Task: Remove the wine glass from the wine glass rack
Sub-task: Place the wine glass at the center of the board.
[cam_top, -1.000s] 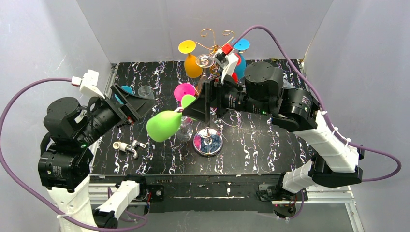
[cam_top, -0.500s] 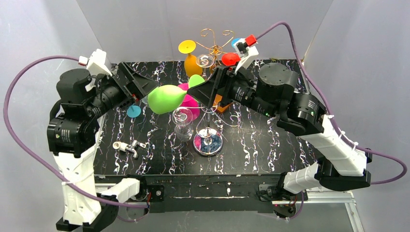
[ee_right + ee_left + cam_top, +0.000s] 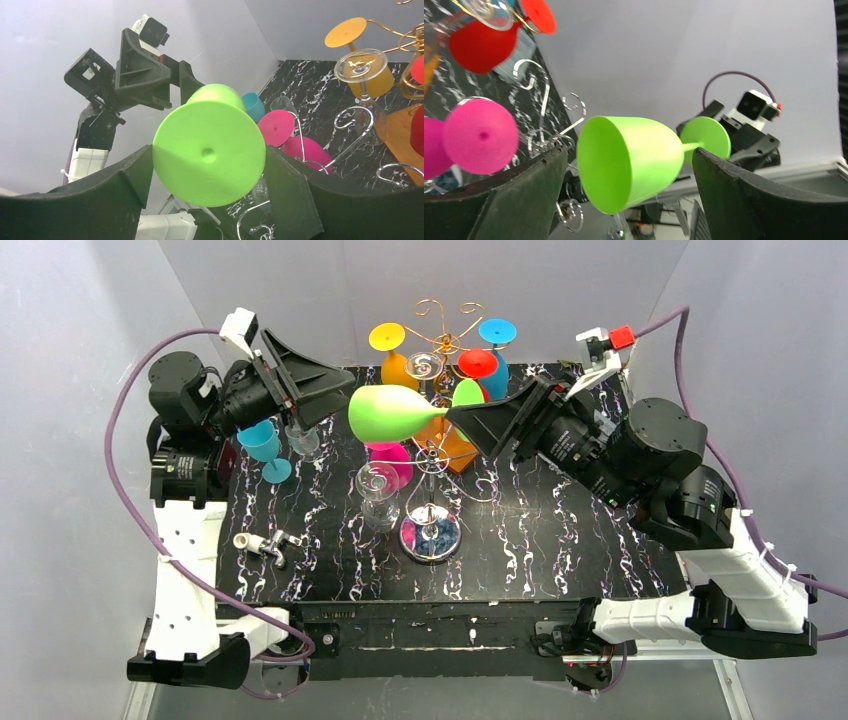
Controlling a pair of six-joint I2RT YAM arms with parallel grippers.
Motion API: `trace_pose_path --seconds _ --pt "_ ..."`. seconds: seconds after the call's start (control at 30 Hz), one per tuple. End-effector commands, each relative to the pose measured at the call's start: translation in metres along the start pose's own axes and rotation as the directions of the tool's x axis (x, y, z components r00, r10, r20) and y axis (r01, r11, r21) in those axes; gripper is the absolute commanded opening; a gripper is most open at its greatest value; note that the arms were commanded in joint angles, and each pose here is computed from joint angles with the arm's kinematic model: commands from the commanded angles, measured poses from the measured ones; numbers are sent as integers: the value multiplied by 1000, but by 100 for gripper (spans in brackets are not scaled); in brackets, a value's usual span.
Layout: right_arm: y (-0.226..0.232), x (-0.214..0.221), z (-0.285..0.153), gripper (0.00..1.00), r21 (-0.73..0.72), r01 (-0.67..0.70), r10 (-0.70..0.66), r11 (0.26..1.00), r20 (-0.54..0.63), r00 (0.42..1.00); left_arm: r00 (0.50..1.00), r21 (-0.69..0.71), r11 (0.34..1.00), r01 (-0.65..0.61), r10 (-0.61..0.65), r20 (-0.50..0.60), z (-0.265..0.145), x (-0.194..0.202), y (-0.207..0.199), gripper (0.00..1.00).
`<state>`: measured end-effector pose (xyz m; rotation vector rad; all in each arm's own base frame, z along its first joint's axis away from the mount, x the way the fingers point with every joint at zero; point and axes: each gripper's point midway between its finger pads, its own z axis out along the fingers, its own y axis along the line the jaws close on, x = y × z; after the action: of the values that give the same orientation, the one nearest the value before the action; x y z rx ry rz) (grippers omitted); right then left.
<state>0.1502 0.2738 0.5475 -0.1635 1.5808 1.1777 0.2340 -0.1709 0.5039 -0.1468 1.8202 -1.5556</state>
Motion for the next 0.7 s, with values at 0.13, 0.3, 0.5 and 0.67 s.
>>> trace_pose_path --seconds 0.13,0.3,0.5,0.67 --pt "2 -32 -24 62 -32 -37 41 999 120 992 981 235 972 24 22 -192 11 33 -46 89" --pt "5 -35 -30 63 -56 -47 54 997 124 991 965 295 954 47 32 -260 15 47 -58 83" --pt "6 -38 -36 63 -74 -49 58 996 128 990 942 349 936 48 73 -328 14 66 -76 75" --pt "9 -40 -44 63 -102 -54 67 993 129 989 923 390 919 58 99 -371 12 80 -90 64"
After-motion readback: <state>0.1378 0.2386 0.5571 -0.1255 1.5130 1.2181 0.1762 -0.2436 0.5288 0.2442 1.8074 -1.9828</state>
